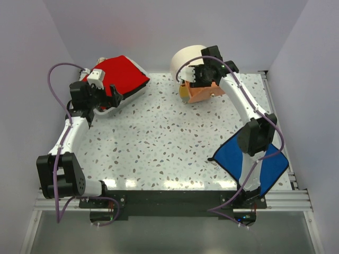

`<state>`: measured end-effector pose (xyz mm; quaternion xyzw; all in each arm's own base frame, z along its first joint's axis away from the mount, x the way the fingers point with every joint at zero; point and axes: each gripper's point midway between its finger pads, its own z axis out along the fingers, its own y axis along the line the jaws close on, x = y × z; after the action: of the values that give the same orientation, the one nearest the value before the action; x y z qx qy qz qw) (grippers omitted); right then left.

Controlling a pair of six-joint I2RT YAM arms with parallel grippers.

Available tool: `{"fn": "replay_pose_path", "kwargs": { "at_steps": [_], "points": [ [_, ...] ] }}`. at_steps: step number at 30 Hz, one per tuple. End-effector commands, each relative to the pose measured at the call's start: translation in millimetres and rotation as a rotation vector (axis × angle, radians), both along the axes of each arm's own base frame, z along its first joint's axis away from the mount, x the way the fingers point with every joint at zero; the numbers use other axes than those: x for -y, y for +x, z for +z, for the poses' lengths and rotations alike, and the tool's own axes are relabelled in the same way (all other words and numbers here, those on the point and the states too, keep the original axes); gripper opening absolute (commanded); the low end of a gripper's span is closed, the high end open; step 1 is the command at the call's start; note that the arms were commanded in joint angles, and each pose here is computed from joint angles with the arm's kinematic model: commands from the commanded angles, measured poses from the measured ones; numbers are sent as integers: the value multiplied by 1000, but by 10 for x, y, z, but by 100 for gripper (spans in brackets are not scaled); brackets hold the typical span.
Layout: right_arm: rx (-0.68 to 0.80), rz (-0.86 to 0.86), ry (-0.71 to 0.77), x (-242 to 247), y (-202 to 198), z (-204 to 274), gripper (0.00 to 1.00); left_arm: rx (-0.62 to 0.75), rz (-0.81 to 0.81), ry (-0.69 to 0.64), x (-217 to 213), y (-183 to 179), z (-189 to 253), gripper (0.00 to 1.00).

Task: Sort the stationery into containers
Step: Place the stationery in the drawer, then close the drawer in the storage box.

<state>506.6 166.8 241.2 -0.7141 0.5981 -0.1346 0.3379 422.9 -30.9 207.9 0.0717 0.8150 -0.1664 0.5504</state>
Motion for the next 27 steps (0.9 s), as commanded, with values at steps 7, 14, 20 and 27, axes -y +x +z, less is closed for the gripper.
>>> {"fn": "replay_pose_path", "kwargs": {
  "at_steps": [7, 14, 20, 27],
  "points": [
    [314, -173, 274, 206, -129, 1385, 45, 63, -41, -17, 153, 103, 180, 99],
    [14, -248, 402, 254, -806, 891, 0, 56, -63, -20, 245, 82, 153, 99],
    [-453, -313, 399, 207, -1304, 106, 0, 57, -60, -14, 245, 72, 159, 99],
    [-373, -325, 383, 251, -1085, 29, 0, 50, -56, 0, 230, 7, 149, 99]
  ]
}}
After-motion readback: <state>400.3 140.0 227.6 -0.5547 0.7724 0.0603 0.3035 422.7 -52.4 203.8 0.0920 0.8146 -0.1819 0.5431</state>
